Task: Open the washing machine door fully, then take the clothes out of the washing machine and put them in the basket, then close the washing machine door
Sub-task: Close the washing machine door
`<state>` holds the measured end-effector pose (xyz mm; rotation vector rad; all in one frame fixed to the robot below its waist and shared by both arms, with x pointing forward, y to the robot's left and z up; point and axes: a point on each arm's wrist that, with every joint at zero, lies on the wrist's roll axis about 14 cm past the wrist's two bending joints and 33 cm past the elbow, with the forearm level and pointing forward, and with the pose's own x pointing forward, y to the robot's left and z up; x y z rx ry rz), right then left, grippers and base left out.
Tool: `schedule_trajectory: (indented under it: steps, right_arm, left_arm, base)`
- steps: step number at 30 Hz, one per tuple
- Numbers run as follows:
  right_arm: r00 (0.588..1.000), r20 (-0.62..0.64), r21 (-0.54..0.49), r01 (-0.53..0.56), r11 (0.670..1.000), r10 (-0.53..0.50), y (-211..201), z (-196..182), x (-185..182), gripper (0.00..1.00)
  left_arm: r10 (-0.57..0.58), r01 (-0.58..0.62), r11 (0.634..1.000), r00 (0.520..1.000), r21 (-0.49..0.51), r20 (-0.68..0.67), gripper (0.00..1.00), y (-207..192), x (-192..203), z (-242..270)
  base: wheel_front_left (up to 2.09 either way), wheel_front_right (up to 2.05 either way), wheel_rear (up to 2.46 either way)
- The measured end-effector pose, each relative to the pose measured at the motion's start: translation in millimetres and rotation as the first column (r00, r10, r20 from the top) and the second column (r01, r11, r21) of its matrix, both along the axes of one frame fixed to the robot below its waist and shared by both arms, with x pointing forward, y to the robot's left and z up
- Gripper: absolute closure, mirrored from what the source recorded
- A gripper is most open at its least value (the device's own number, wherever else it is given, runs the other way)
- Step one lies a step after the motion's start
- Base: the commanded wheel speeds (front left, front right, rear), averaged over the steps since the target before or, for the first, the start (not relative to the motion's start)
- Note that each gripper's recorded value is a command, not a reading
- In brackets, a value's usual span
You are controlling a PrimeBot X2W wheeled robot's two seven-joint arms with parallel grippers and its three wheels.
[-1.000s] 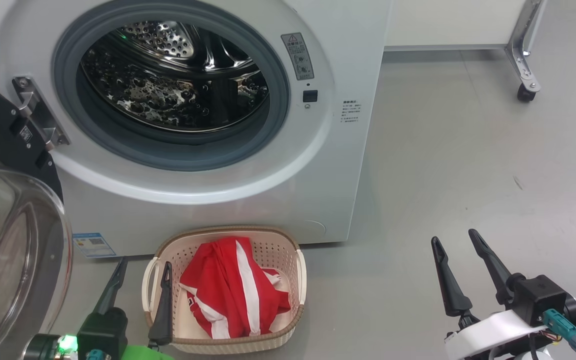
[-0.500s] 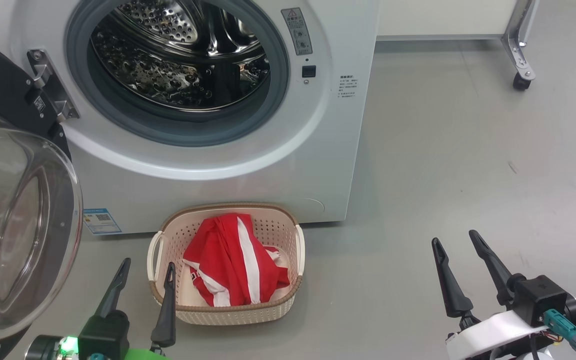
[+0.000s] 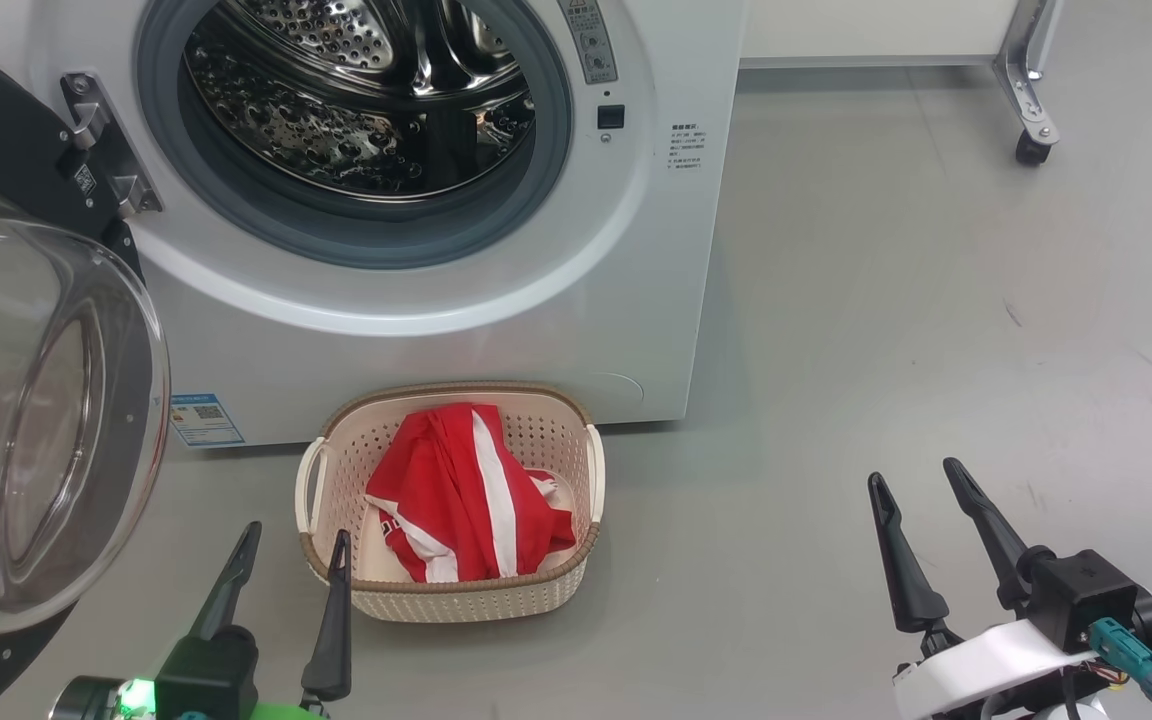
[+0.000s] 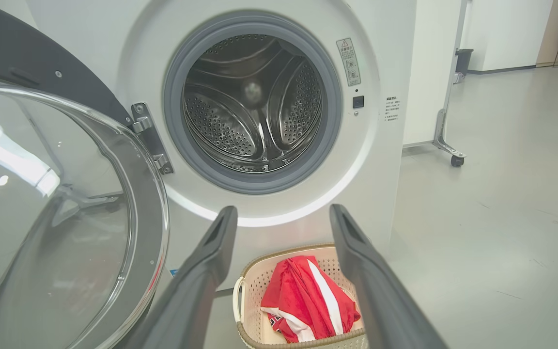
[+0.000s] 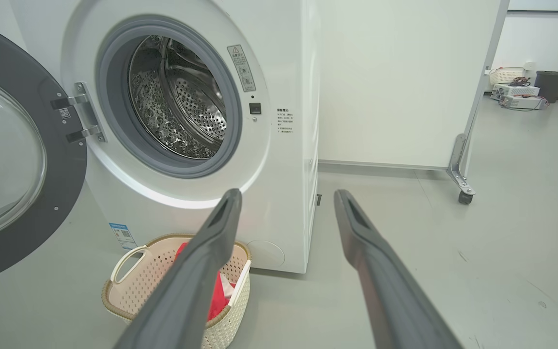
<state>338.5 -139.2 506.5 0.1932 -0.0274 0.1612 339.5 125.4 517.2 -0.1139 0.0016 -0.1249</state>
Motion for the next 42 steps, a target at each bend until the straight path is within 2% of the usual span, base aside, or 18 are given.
schedule_trajectory:
  steps: [27, 42]
  right_arm:
    - [1.000, -0.014, -0.009, -0.004, 1.000, 0.003, 1.3, -3.8, 3.4, 0.00]
    - [0.992, -0.012, -0.025, -0.125, 0.992, 0.125, 33.3, -4.0, 21.3, 0.00]
  left_arm:
    - [0.026, -0.026, 1.000, 1.000, 0.002, -0.007, 0.00, 6.8, -4.5, 0.4]
    - [0.154, -0.154, 0.988, 0.988, 0.003, -0.010, 0.00, 42.2, -21.7, 0.5]
  base:
    - [-0.02, 0.02, 0.00]
    - [0.00, 0.00, 0.00]
